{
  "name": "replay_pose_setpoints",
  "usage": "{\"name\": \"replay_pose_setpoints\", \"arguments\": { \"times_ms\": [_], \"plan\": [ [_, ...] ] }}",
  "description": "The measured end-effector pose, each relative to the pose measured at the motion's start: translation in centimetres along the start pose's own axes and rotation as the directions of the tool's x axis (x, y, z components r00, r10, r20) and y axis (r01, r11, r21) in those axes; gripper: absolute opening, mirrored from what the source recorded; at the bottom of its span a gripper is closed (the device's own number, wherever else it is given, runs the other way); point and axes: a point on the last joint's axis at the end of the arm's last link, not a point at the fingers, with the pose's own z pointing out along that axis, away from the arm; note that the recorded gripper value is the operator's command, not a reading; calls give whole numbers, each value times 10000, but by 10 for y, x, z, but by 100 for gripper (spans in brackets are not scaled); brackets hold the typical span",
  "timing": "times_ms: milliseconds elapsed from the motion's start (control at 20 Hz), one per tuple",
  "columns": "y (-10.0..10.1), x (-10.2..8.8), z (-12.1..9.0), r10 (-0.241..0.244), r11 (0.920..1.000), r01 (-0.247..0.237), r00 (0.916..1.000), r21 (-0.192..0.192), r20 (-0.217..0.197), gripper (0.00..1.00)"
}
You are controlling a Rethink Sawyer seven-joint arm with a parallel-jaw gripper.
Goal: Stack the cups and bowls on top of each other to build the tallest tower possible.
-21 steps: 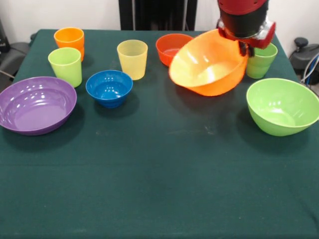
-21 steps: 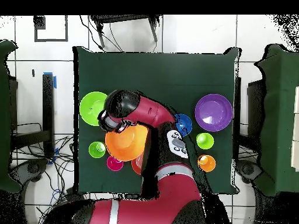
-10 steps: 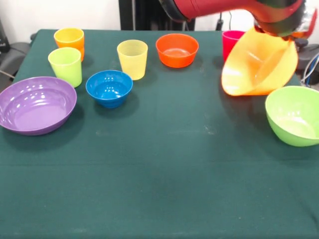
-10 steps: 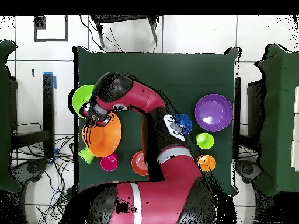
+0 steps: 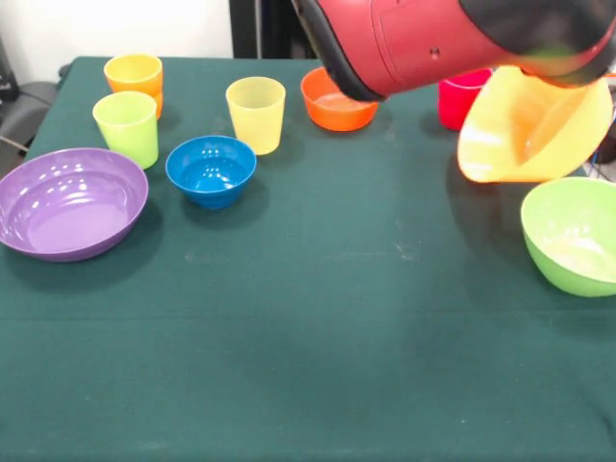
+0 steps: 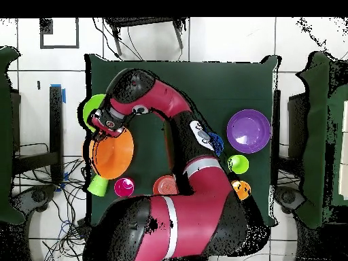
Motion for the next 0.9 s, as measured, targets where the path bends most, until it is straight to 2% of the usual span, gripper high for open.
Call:
{"name": "replay_pose_setpoints", "arguments": {
  "times_ms": [300,650,750,900],
  "plan": [
    [0,-27,-19,-381,9983,374,9992,456,140,0],
    [-8,-43,-46,-519,9922,493,9985,1142,194,0],
    [-8,-46,-57,-556,9908,518,9981,1252,268,0],
    [-7,-46,-74,-631,9915,596,9976,1160,273,0]
  ]
}}
